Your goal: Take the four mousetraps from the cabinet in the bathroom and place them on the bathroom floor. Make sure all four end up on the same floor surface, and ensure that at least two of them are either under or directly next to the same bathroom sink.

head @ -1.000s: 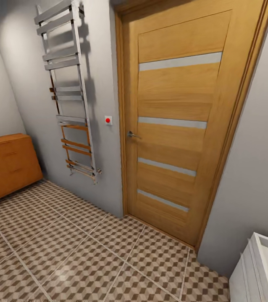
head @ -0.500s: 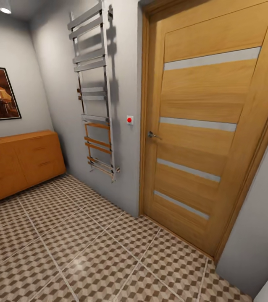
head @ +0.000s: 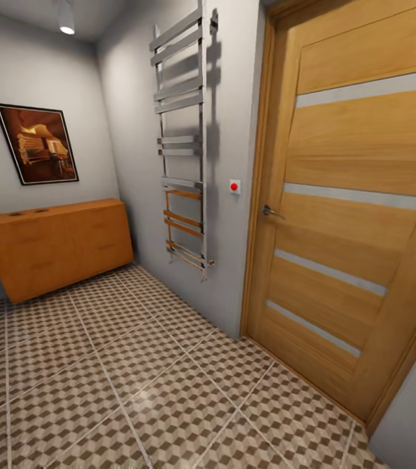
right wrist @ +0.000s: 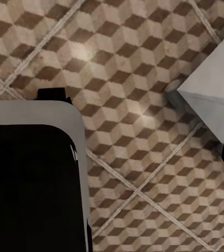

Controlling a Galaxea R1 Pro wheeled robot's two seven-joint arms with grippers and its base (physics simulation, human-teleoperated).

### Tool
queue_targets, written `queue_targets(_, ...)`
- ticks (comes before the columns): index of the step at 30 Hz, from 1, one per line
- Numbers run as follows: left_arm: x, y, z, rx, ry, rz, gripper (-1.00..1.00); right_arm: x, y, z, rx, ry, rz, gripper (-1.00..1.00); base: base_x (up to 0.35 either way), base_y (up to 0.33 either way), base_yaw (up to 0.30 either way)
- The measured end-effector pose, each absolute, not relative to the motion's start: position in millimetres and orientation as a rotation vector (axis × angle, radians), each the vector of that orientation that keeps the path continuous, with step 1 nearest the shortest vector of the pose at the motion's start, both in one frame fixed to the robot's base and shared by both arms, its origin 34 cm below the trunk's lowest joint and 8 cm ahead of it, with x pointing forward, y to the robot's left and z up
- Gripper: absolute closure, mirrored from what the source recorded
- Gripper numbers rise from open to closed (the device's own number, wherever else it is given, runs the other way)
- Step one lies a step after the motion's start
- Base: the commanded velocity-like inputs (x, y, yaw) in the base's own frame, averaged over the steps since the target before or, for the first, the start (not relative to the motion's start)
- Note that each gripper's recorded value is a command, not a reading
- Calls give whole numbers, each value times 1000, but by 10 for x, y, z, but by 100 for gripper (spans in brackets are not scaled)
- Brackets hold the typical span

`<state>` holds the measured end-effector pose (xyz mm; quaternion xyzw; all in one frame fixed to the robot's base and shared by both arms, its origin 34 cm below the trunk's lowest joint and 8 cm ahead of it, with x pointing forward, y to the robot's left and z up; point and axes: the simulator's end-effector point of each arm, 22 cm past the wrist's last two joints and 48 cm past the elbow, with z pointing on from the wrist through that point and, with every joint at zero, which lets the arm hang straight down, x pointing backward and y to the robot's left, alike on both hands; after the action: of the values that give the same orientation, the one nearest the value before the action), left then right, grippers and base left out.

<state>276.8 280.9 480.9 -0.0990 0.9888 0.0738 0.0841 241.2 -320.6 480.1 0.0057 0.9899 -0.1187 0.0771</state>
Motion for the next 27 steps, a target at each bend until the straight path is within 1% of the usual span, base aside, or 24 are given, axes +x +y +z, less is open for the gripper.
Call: queue_targets(27,2762,2795,4808,-318,2950,216,-100,2415,-3215,4803,11,2965,-359,-100,0,0,300)
